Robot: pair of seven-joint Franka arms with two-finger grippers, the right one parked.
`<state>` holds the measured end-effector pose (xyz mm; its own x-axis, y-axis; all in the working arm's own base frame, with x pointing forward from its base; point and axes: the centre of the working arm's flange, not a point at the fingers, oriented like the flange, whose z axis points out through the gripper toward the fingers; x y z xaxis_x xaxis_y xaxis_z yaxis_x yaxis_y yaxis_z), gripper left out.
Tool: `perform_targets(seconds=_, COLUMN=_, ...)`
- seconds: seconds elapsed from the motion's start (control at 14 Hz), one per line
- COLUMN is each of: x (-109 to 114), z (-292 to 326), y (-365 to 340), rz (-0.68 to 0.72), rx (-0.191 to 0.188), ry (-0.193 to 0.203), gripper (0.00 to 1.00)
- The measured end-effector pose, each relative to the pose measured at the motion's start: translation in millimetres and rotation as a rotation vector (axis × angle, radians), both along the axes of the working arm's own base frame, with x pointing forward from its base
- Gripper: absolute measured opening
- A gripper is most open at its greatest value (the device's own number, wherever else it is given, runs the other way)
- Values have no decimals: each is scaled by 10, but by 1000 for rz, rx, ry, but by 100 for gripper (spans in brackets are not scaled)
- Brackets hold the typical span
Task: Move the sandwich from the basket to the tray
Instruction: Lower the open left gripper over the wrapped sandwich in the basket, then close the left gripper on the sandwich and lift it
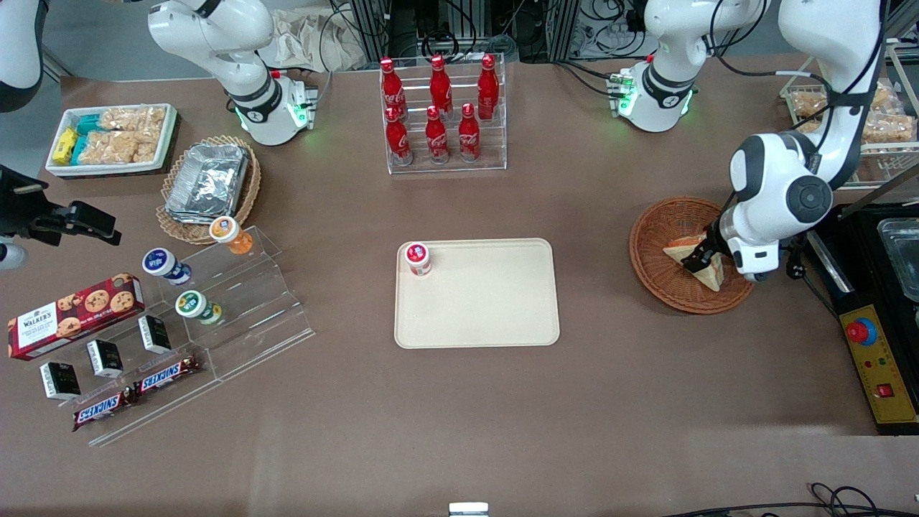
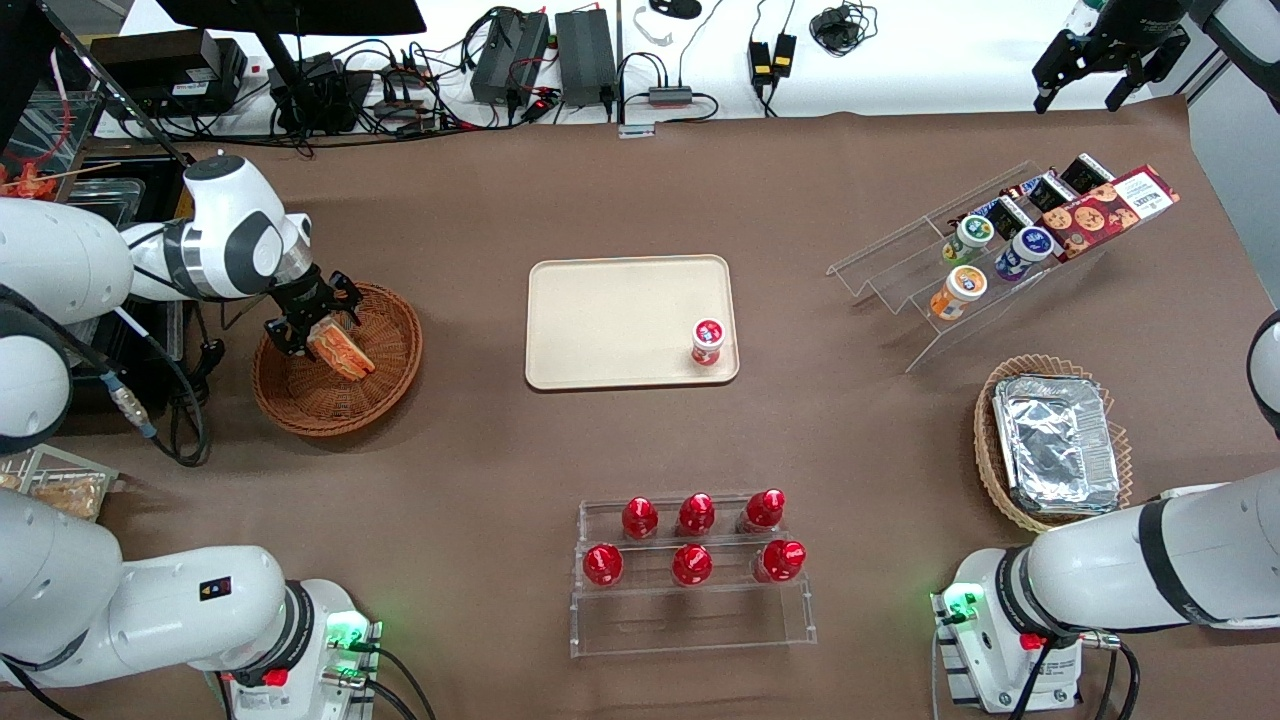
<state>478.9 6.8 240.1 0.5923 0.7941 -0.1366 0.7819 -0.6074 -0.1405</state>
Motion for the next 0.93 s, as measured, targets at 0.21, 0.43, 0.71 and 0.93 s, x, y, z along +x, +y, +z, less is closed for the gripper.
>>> perform_targets(seconds=0.21, x=-2, z=-189, y=56, rz=14, rx=-8, ry=13, gripper=100)
perform_targets(seconds=0.43, x=30, z=-178, y=58, rz=15, rx=-9, ry=3, gripper=73)
perform_targets(seconds=0.71, x=73, z=-137, y=72, rz=18, rx=-8, ry=-13, gripper=41)
perform_targets(seconds=0.93, x=106, z=-39, y=76, rz=17, rx=-5, ry=-25, gripper=39)
